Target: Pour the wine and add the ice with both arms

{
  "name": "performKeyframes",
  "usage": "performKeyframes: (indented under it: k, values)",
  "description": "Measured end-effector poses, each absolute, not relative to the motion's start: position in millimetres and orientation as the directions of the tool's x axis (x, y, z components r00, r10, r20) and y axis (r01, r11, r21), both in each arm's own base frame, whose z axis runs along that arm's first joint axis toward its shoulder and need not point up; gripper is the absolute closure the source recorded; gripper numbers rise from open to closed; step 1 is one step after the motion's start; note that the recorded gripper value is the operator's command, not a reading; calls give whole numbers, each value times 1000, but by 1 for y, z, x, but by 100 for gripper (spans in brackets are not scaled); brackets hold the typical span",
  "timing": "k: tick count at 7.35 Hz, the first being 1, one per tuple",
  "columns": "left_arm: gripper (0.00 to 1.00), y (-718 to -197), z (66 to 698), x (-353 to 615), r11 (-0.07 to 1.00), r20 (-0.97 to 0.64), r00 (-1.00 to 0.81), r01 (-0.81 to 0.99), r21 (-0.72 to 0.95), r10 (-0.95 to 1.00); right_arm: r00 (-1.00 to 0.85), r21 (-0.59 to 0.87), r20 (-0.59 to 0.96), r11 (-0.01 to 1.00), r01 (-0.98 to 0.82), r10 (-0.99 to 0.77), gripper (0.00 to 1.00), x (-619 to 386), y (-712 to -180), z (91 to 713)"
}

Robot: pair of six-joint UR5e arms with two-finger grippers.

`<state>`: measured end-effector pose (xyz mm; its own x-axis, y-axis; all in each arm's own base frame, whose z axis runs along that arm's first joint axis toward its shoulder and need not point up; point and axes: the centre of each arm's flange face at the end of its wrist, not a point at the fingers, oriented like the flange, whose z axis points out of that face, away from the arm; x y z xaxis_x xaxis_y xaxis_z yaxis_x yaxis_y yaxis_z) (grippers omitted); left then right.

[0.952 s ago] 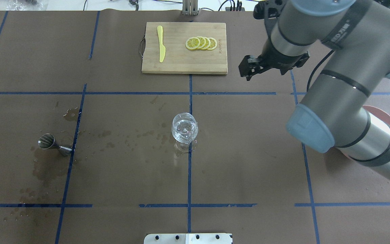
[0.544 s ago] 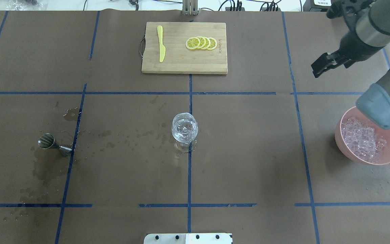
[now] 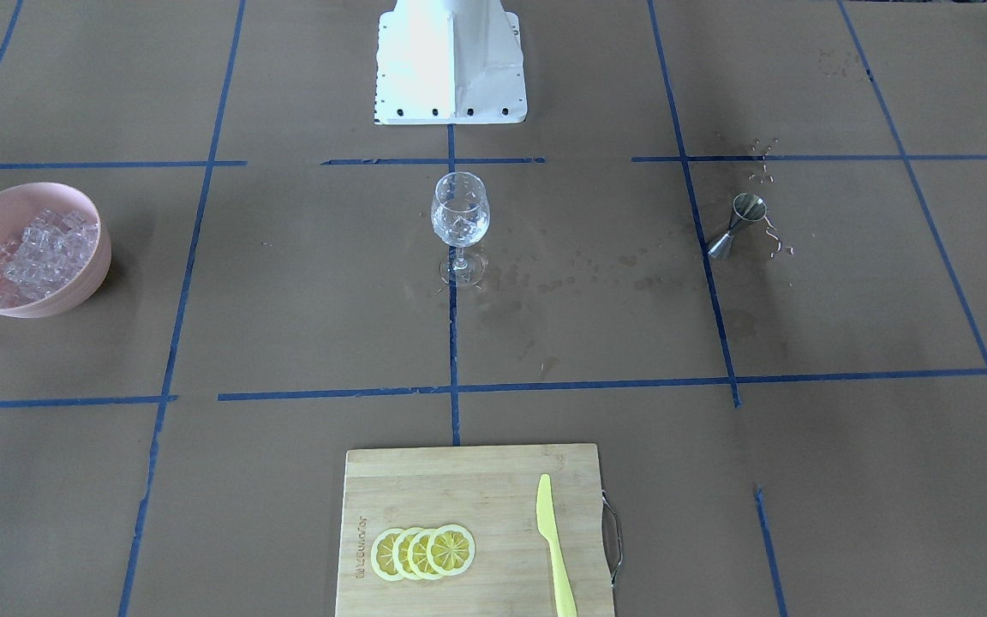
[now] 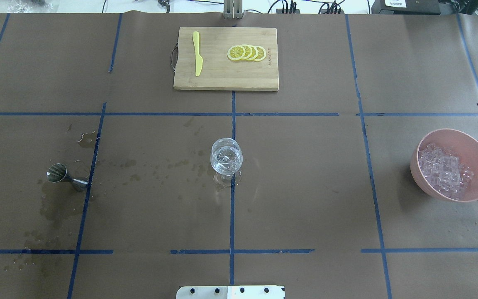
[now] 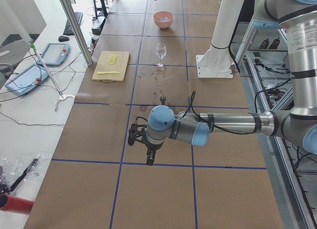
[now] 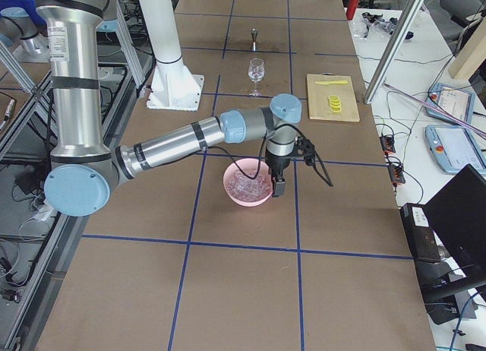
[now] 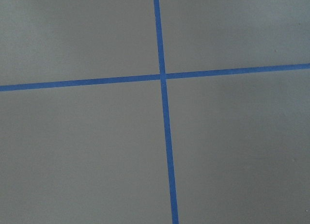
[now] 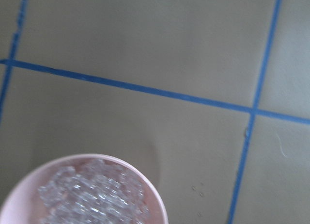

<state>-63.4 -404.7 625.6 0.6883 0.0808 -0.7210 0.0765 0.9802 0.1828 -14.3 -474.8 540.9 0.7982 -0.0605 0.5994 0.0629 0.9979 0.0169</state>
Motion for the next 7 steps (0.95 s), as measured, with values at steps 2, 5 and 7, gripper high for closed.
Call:
performKeyframes:
  k: [2, 5, 7]
  values:
    - [0, -405, 624, -63, 980, -722, 687, 77, 184, 81, 794, -27, 607, 1000, -15, 28, 0, 34, -450, 608]
    - [0, -405, 623, -63, 979, -724, 685, 78, 186, 83, 799, 15, 602, 1000, -21, 7, 0, 64, -428, 638]
    - [0, -405, 622, -63, 979, -724, 685, 77, 188, 85, 802, 36, 595, 999, 26, -42, 0, 65, -421, 645]
